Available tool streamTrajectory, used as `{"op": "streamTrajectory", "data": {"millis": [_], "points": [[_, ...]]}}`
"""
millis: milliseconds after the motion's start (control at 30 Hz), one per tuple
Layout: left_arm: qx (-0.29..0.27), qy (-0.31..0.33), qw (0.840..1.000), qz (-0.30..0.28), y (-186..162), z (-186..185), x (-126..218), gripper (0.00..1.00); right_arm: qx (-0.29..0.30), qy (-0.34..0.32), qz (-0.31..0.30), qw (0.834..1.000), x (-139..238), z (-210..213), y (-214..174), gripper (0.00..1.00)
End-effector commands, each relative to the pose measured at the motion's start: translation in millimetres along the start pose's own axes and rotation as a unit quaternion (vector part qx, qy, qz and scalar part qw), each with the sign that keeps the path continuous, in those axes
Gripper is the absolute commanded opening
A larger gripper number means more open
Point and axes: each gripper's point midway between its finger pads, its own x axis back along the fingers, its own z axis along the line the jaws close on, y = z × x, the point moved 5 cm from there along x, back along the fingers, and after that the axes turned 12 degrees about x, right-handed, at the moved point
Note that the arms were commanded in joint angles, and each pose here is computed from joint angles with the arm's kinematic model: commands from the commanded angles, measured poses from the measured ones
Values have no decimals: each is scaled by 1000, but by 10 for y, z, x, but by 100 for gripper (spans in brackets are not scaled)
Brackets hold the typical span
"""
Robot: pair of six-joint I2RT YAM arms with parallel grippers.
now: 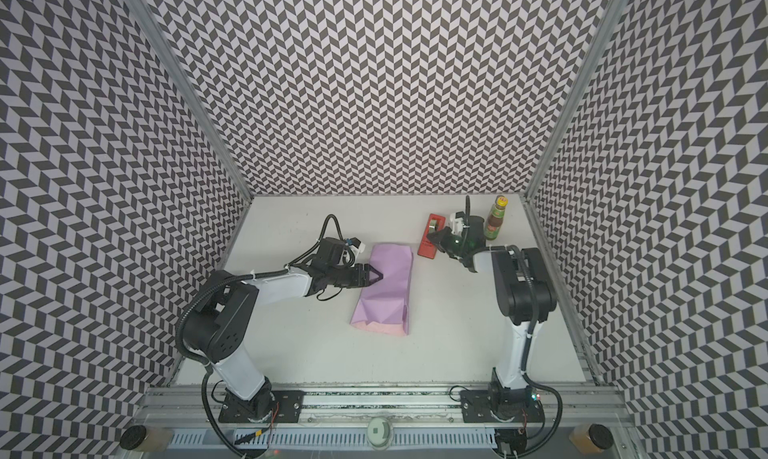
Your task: Wrap the gift box in paper
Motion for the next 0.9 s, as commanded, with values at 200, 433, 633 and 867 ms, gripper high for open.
{"op": "streamTrajectory", "data": {"millis": [200,433,633,867], "points": [[43,131,989,60,-411,607,-109,68,-15,57,-17,998,42,213,45,0],[43,133,988,61,-414,615,-112,68,-30,87,-25,995,91,329,99,0],[45,135,988,63,-424,631,-118,68,-42,102,-31,993,129,387,122,0],[44,135,988,62,-420,630,-116,68,-53,113,-33,992,158,442,133,0]]}}
